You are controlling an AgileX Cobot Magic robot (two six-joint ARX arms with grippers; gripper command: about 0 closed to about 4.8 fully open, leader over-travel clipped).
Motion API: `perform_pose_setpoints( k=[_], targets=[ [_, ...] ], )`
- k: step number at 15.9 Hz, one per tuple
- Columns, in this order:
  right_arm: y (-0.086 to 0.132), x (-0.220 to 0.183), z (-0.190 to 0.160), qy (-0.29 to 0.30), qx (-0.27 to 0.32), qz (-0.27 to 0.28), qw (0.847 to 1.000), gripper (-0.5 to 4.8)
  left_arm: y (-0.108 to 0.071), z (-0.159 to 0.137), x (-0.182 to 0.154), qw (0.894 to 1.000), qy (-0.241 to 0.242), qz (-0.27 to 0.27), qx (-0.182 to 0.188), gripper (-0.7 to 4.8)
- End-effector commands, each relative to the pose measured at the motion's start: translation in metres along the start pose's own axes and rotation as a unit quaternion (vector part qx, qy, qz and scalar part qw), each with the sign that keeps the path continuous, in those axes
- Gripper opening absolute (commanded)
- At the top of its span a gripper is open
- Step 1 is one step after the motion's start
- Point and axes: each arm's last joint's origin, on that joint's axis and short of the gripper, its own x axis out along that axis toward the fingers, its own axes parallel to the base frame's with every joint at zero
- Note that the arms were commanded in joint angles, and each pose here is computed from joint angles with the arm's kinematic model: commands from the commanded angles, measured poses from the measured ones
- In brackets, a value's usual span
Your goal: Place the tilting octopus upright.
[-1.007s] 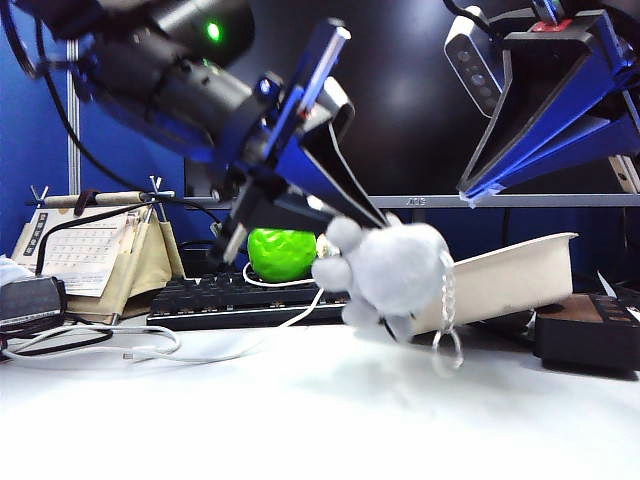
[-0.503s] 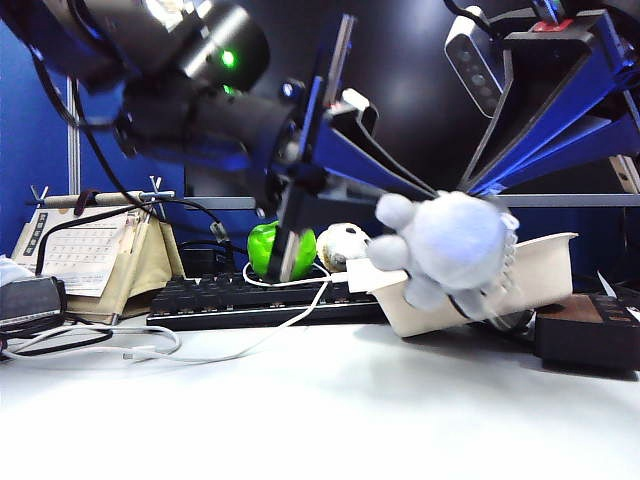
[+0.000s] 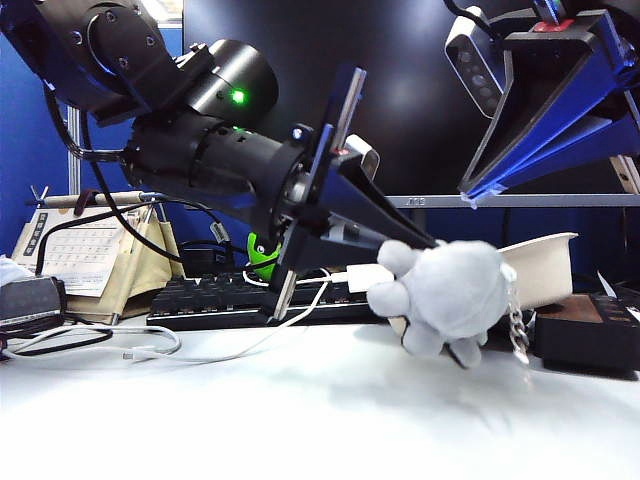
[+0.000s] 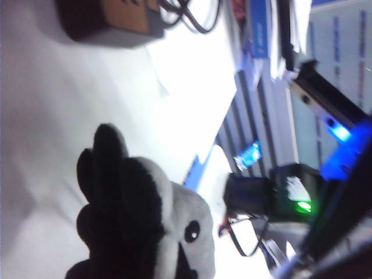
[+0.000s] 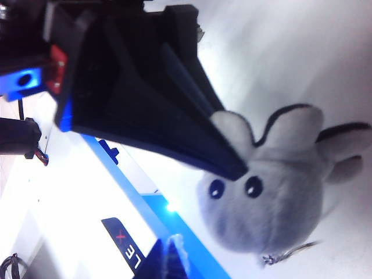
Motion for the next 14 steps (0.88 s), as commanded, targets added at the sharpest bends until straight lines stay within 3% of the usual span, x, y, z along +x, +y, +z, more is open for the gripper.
perform_pose_setpoints(
  k=[1, 6, 10, 14],
  targets=[
    [0.001, -0.001, 0.001, -0.005, -0.007, 0.004, 1.0, -0.01, -0.001, 0.002, -0.001, 0.999, -0.022, 0.024, 0.008, -0.06],
    [0.001, -0.001, -0.001, 0.002, -0.014, -0.002, 1.0, -0.01, 0.001, 0.001, -0.001, 0.999, -0.019, 0.032, 0.002, -0.06],
    [-0.005, -0.002, -0.009, 0.034, -0.012, -0.099, 0.994, -0.01, 0.001, 0.001, -0.001, 0.999, -0.019, 0.032, 0.002, -0.06],
    [-0.005, -0.002, -0.01, 0.037, -0.013, -0.1, 0.994, -0.01, 0.001, 0.0, -0.001, 0.999, -0.017, 0.034, -0.009, -0.06]
  ],
)
